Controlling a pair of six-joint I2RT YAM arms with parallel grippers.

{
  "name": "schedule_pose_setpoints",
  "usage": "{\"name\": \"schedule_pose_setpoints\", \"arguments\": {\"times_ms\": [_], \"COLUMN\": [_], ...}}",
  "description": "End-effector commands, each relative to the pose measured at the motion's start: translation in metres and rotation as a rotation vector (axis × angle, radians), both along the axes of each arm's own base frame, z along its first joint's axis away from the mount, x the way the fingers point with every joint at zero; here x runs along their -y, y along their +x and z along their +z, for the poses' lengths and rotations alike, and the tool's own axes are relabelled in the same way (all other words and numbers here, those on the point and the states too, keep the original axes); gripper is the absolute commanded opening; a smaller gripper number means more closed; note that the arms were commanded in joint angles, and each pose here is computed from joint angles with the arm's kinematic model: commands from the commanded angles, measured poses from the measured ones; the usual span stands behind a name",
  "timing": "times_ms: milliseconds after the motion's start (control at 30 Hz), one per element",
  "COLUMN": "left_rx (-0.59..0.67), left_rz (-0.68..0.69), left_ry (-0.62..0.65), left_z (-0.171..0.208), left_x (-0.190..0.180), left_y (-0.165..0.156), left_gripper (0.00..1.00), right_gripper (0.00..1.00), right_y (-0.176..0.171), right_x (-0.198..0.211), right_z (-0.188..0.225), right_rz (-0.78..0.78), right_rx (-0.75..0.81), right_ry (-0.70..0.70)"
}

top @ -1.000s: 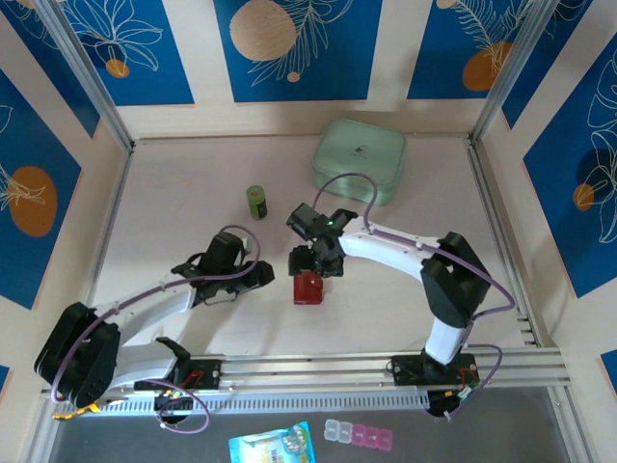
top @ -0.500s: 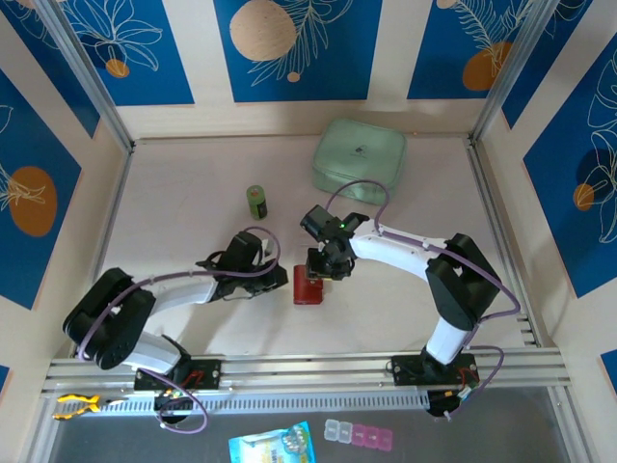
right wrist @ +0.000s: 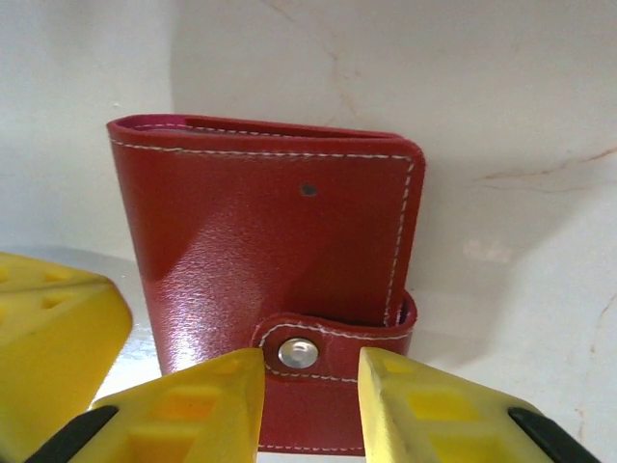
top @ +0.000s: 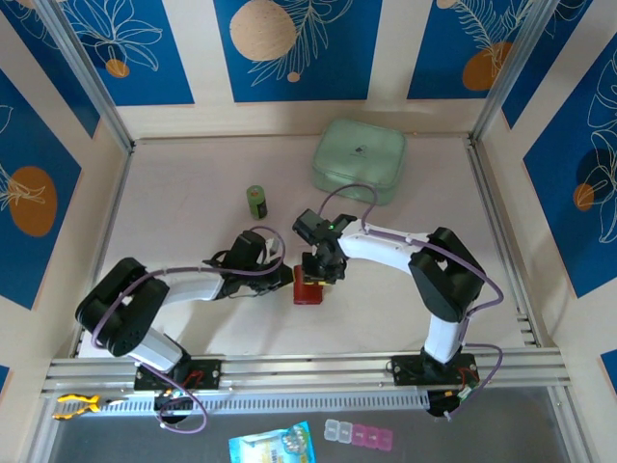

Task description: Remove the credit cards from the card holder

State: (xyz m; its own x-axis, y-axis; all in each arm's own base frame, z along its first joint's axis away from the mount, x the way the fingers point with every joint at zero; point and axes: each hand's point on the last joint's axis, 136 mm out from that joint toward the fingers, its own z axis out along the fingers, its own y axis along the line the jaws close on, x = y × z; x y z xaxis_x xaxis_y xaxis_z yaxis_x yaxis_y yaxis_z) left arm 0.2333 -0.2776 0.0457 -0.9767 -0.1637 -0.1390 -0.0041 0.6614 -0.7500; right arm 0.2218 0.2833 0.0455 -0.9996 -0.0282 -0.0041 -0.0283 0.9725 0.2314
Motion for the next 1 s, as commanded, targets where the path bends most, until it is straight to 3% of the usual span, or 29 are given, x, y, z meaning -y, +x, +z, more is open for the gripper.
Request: {"name": "schedule_pose_setpoints", "arguments": {"times_ms": [0,533,967], "left_rx": [-0.001,-0.066,-0.119], "left_rz": [-0.017,0.004,0.023], "left_ry": [-0.042,-0.011,0.066], "left_z": [0.006,-0.015,-0.035], "left_x": [0.010,0.004,-0.008], "left_y": [0.000,-0.007,-0.013], "left_gripper": [0.00,0.00,0.00], "right_gripper": [0.33,0.32,0.11], "right_y": [-0.002,-0.009,-0.011], "right_x": [-0.003,0.000,0.004], "right_z": [0.001,-0.022,-0.024], "right_rz": [-0.002,0.042,0.046], "right_rx": [-0.019,-0.039,-0.017], "right_ry": [-0.023,-0.180,-0.240]}}
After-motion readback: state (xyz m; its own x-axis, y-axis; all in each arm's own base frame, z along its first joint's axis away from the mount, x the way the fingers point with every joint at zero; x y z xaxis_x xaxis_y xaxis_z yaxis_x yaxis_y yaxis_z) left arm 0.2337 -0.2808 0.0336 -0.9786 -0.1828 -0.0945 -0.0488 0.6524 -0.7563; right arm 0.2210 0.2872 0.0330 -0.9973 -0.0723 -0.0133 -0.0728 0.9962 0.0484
